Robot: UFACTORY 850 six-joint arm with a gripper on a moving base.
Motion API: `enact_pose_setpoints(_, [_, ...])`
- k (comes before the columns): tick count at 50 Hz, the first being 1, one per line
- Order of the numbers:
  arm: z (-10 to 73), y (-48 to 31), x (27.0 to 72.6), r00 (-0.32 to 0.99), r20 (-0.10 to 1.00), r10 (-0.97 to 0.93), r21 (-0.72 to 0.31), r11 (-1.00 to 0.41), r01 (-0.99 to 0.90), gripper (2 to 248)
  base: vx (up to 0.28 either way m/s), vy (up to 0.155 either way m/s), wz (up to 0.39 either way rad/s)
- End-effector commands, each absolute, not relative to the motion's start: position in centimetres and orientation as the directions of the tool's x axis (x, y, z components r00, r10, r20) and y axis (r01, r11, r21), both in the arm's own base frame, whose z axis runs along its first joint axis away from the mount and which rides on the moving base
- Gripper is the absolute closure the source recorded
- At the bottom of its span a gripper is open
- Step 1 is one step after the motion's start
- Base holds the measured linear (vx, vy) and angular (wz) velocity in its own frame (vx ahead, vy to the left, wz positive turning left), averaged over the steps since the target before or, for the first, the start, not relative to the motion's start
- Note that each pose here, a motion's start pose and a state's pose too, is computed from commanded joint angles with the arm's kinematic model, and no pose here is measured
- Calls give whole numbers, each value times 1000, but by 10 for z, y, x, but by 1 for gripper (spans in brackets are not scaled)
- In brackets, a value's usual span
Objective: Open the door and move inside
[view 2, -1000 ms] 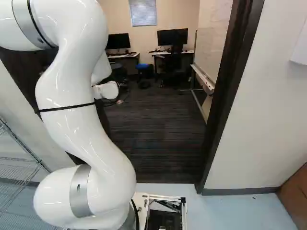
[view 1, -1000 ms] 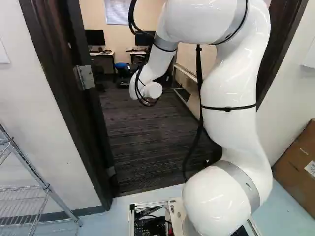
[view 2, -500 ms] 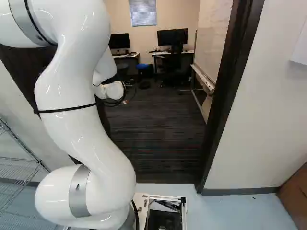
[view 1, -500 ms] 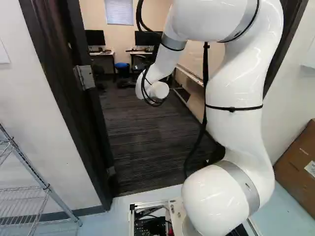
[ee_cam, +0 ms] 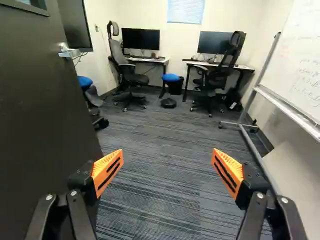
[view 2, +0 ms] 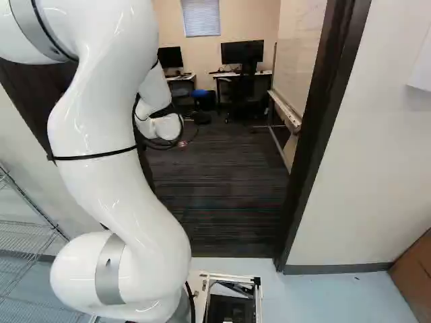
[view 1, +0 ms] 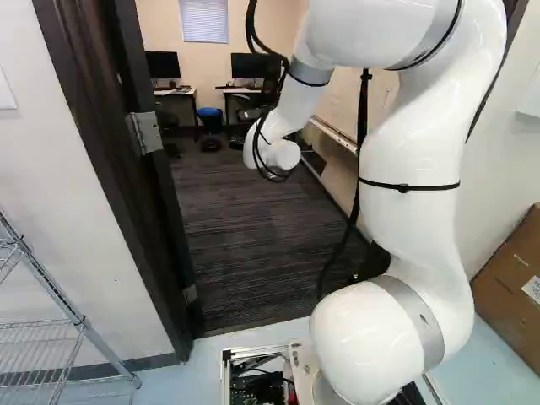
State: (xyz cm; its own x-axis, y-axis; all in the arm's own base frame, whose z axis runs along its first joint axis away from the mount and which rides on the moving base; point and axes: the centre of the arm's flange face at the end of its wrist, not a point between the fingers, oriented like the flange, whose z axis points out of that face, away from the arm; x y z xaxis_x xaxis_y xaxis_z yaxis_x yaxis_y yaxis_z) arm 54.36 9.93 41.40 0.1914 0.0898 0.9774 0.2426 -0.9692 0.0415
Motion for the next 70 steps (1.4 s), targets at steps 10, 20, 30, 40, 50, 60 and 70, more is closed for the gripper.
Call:
enact_pose_setpoints(10, [414,83,543,197,977,77,36,-978,207,3,0,0,0])
enact_pose_setpoints(20, [415,67,541,202,977,66,31,-985,171,3,0,0,0])
enact_pose_setpoints(30, [415,57,540,204,977,61,30,-988,151,3,0,0,0])
enact_pose_setpoints(40, [415,56,538,205,977,61,30,-988,150,3,0,0,0])
enact_pose_setpoints(50, [415,54,532,208,976,60,29,-989,147,3,0,0,0])
enact_pose_setpoints(60, [416,51,522,213,975,58,28,-990,141,3,0,0,0])
enact_pose_setpoints(70, [416,47,508,220,974,55,26,-991,133,3,0,0,0])
